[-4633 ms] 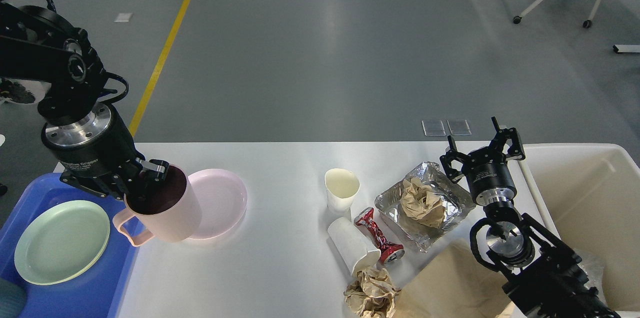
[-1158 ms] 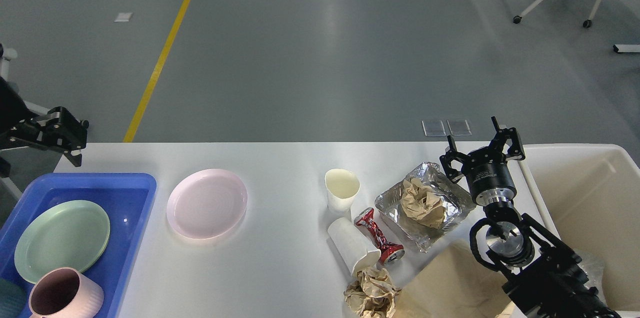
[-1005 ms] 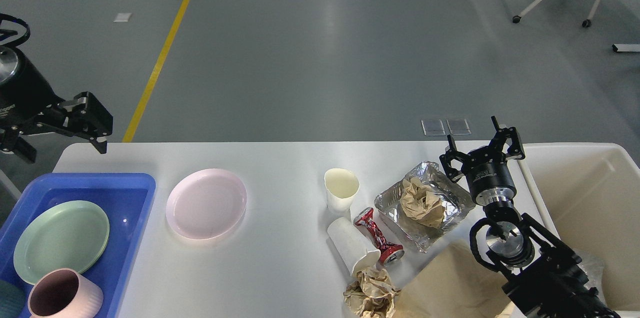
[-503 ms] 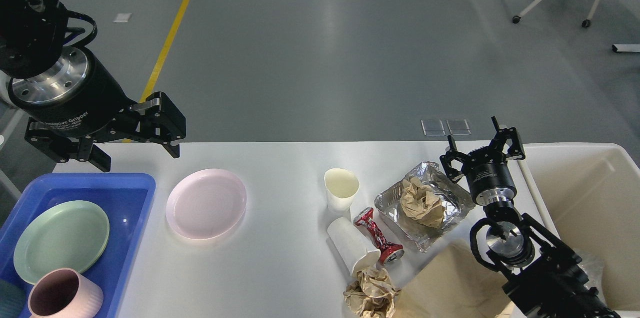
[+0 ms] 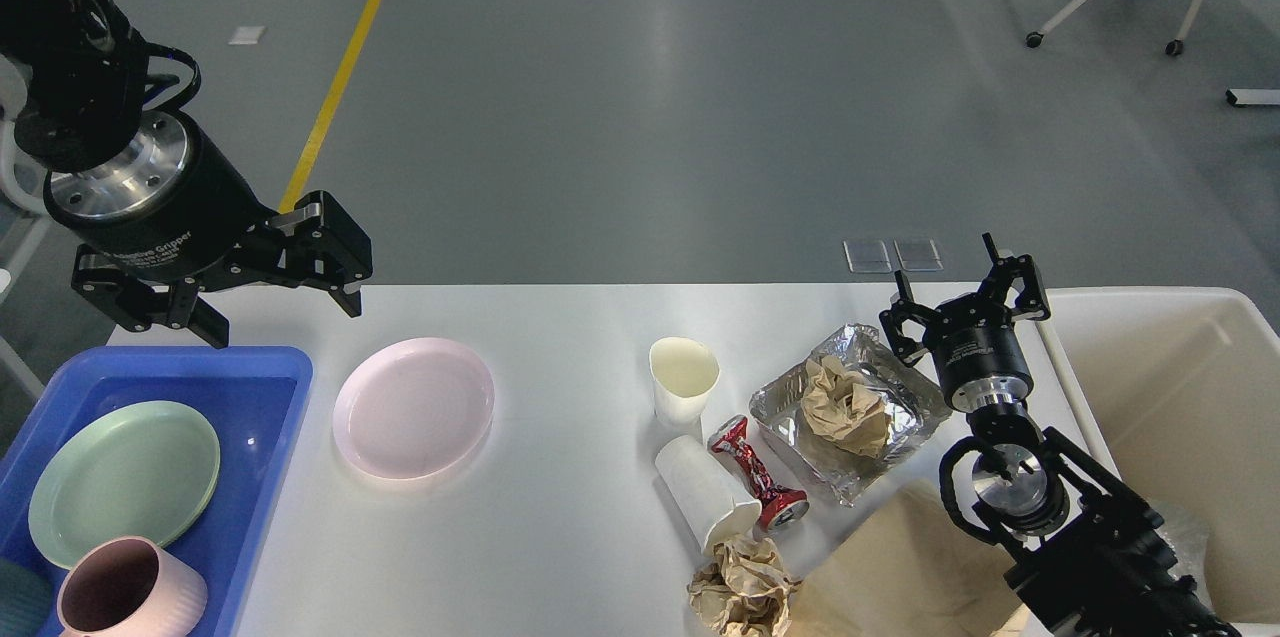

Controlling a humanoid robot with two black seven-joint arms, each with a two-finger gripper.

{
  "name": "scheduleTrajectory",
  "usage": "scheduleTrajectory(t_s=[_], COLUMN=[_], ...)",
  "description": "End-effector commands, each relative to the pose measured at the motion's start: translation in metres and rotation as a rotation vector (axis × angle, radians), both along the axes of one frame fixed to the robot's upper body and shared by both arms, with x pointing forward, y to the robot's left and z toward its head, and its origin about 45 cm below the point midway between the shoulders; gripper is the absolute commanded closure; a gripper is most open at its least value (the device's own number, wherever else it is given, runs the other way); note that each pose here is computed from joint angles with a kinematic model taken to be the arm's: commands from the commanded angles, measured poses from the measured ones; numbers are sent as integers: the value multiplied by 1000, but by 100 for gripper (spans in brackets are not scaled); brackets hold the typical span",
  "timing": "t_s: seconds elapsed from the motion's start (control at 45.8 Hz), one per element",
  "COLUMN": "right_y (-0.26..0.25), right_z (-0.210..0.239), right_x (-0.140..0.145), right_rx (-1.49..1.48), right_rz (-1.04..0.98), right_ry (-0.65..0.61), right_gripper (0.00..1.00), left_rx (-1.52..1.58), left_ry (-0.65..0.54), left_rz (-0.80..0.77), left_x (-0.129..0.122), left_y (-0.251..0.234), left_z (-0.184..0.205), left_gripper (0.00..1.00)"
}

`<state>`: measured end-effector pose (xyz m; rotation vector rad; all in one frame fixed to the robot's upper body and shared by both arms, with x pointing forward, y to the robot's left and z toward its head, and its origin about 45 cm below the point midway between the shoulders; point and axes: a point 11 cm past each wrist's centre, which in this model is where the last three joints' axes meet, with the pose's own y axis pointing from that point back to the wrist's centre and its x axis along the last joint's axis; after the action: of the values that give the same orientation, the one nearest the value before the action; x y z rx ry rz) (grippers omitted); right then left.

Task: Tidy desktop
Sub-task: 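Open the left gripper and raise it away from the tray, then lower the left gripper to the pink plate rim and grasp it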

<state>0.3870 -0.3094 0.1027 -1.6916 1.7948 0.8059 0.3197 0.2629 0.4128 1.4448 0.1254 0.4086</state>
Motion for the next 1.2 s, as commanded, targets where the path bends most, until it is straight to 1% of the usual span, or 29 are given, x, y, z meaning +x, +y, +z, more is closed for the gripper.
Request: scheduleTrajectory(t_s=[0.0,0.109,0.175,0.24,0.393,0.59,0.677,0.699,0.787,0.918,1.049,1.18], right_y=[0,0,0,0,0,0,0,0,0,0,0,0], right_z=[0,0,0,0,0,0,0,0,0,-1,0,0], right_x=[0,0,0,0,0,0,0,0,0,-1,0,0], right_rx=[0,2,2,2,0,0,0,0,2,0,0,0], right_rz=[1,0,0,0,0,1,0,0,0,0,1,0], right_ry=[-1,0,-1,0,0,-1,0,0,0,1,0,0], right_gripper=[0,0,0,0,0,0,0,0,0,0,0,0], left_rx=[-13,-17,-11,-11,-15,10,10,4,-6,24,79,93], left_ry=[17,22,5,0,-44,-113,-118,-114,-105,-154,-178,-179], left_rz=[34,41,54,88,246,322,347,360,377,427,496,507], left_x=[16,34,46,49,48,37,34,32,28,27,13,9], left_y=[12,16,20,26,43,44,47,48,47,52,64,67], left_z=[-29,-70,-93,-119,-182,-241,-263,-275,-295,-312,-330,-336], left_gripper=[4,4,4,4,4,4,4,4,4,5,5,5])
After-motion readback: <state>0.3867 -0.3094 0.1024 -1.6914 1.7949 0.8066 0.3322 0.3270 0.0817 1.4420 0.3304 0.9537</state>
